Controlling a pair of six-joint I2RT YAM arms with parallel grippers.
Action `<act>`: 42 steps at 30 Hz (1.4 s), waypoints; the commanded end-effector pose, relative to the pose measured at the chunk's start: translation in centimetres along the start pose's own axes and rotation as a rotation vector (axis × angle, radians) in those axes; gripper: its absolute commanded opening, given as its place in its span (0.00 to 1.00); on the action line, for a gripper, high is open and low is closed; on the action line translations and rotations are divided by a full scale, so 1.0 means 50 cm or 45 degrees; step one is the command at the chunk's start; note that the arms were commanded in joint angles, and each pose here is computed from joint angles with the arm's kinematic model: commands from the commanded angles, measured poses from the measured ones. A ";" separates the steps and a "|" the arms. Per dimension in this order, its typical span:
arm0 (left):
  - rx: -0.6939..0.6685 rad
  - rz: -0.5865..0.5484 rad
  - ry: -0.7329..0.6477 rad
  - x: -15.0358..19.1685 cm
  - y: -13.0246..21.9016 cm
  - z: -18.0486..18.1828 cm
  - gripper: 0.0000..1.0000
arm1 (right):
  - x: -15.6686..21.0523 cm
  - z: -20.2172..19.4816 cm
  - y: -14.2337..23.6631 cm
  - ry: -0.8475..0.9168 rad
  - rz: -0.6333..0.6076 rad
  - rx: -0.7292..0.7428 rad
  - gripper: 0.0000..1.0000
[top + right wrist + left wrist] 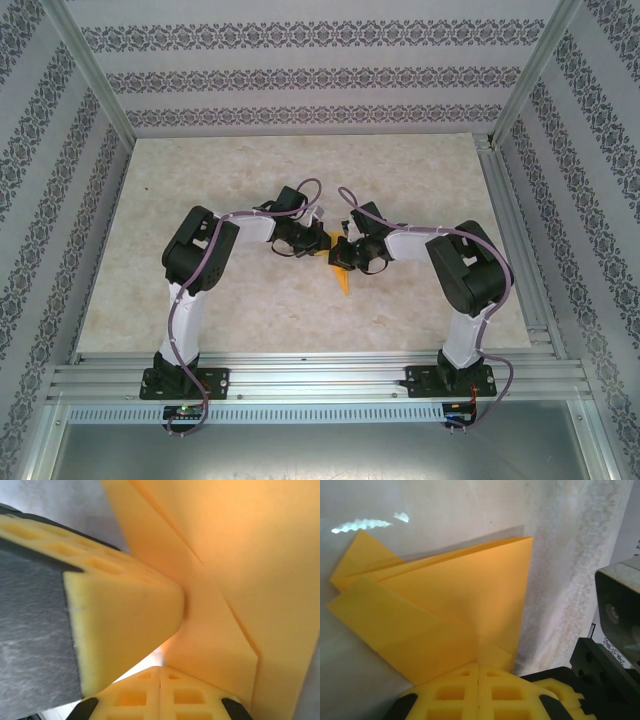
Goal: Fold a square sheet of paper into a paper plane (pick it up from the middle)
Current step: Fold the wing for the fifth time at the center of the table.
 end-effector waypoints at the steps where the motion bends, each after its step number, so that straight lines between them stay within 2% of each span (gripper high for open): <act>1: -0.052 0.001 0.004 -0.003 -0.009 0.013 0.05 | 0.037 -0.031 -0.010 -0.005 0.075 0.105 0.00; 12: -0.123 0.000 0.041 -0.007 -0.017 0.033 0.04 | 0.133 -0.052 0.019 -0.001 0.167 0.058 0.00; 21: -0.163 0.021 0.078 -0.002 -0.026 0.052 0.03 | 0.143 -0.026 0.056 0.040 0.136 0.005 0.02; 29: -0.178 0.035 0.091 -0.001 -0.030 0.060 0.02 | 0.188 -0.045 0.052 0.020 0.207 0.048 0.03; 39: -0.192 0.041 0.088 -0.001 -0.031 0.063 0.02 | 0.209 -0.047 0.091 0.012 0.159 0.097 0.06; 42: -0.182 0.041 0.083 -0.001 -0.029 0.059 0.02 | 0.202 -0.039 0.116 0.027 0.096 0.099 0.08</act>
Point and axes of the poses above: each hand's point on the last joint's axis, 136 mm out from that joint toward the fingers, its own y axis back along the fingers, its own z axis along the line the jaws close on, x = y × z, the point moved 8 cm from there along y, back along the fingers, and after that the axes turned 5 degrees about y, right-handed, at the moved point
